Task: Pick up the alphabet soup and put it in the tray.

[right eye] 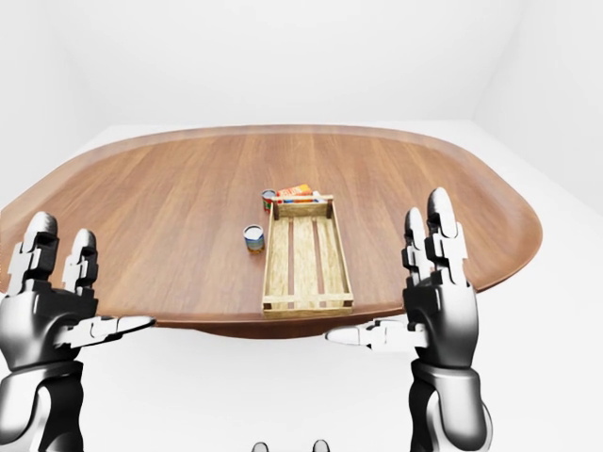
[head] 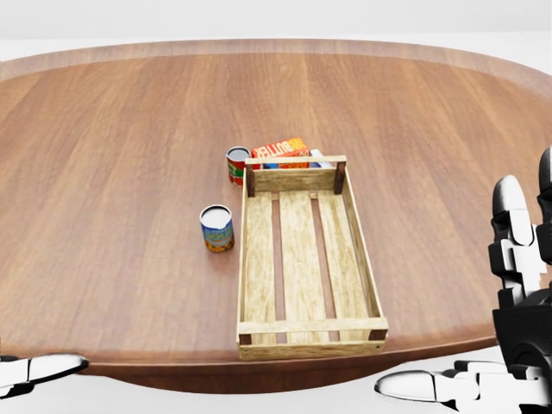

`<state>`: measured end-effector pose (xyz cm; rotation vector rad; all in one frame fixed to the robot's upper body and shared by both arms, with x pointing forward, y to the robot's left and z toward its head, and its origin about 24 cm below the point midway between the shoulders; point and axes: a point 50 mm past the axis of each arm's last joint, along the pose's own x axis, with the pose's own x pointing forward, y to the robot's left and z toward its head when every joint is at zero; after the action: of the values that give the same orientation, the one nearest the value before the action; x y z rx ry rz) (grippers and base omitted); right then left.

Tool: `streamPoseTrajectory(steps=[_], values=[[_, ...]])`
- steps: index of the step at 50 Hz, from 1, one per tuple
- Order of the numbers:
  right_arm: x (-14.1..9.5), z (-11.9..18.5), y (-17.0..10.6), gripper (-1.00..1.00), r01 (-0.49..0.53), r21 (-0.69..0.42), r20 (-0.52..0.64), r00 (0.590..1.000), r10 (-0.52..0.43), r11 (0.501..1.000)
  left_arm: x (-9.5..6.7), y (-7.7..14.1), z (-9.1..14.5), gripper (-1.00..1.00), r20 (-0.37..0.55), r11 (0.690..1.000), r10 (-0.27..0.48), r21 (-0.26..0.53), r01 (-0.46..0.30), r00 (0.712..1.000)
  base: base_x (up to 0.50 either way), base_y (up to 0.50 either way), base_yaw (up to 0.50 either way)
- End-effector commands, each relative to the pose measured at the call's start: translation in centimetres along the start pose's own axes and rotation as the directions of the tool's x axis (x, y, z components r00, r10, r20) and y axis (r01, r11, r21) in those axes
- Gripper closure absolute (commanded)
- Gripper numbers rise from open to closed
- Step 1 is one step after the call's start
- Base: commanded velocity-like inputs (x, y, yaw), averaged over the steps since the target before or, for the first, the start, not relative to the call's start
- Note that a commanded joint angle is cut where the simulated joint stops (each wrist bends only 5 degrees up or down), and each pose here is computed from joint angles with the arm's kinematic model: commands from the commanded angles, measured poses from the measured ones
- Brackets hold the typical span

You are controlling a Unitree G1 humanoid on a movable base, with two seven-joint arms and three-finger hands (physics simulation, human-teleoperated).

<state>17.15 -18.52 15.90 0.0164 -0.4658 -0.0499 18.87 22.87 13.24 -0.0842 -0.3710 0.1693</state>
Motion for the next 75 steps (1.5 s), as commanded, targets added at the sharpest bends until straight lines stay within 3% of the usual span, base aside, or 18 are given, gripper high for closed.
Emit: streamPoseTrajectory(steps=[1,18,20,36,70,71,75], values=[[-0.2,0.4,-0.1,-1.00,0.002,-0.001,0.012,1.000,-0.002,1.000,-0.2,0.3,0.9,-1.00,0.037,1.000,0.003,-0.008,-0.003,0.999,0.50,0.00,0.00],[0.1,0.0,-0.3,-1.00,0.010,0.020,0.006,1.000,-0.010,1.000,-0.2,0.0,0.5,-1.00,0.017,1.000,-0.011,0.006,0.011,1.000,0.50,0.00,0.00],[-0.4,0.0,-0.1,-1.00,0.003,0.043,-0.002,1.000,-0.003,0.999,-0.5,0.0,-0.6,-1.00,-0.030,1.000,-0.009,-0.002,0.009,0.999,0.50,0.00,0.00],[-0.2,0.1,-0.2,-1.00,0.015,0.048,0.004,1.000,-0.015,0.999,-0.5,-0.2,-0.5,-1.00,-0.029,1.000,-0.016,0.000,0.016,0.999,0.50,0.00,0.00],[-0.4,0.5,-0.1,-1.00,0.022,0.080,0.018,1.000,-0.023,0.997,-0.9,0.2,-0.2,-1.00,-0.020,1.000,-0.009,-0.001,0.009,1.000,0.00,-0.08,0.00],[-0.5,0.0,0.6,-1.00,-0.032,0.051,-0.014,0.999,0.033,0.998,-0.8,0.2,-0.6,-1.00,-0.036,1.000,-0.008,-0.002,0.008,0.999,0.42,0.00,0.00],[-0.4,0.1,0.6,-1.00,-0.030,0.047,-0.007,1.000,0.030,0.998,-0.8,0.1,-0.3,-1.00,-0.022,1.000,-0.010,-0.001,0.010,1.000,0.44,0.00,0.00]])
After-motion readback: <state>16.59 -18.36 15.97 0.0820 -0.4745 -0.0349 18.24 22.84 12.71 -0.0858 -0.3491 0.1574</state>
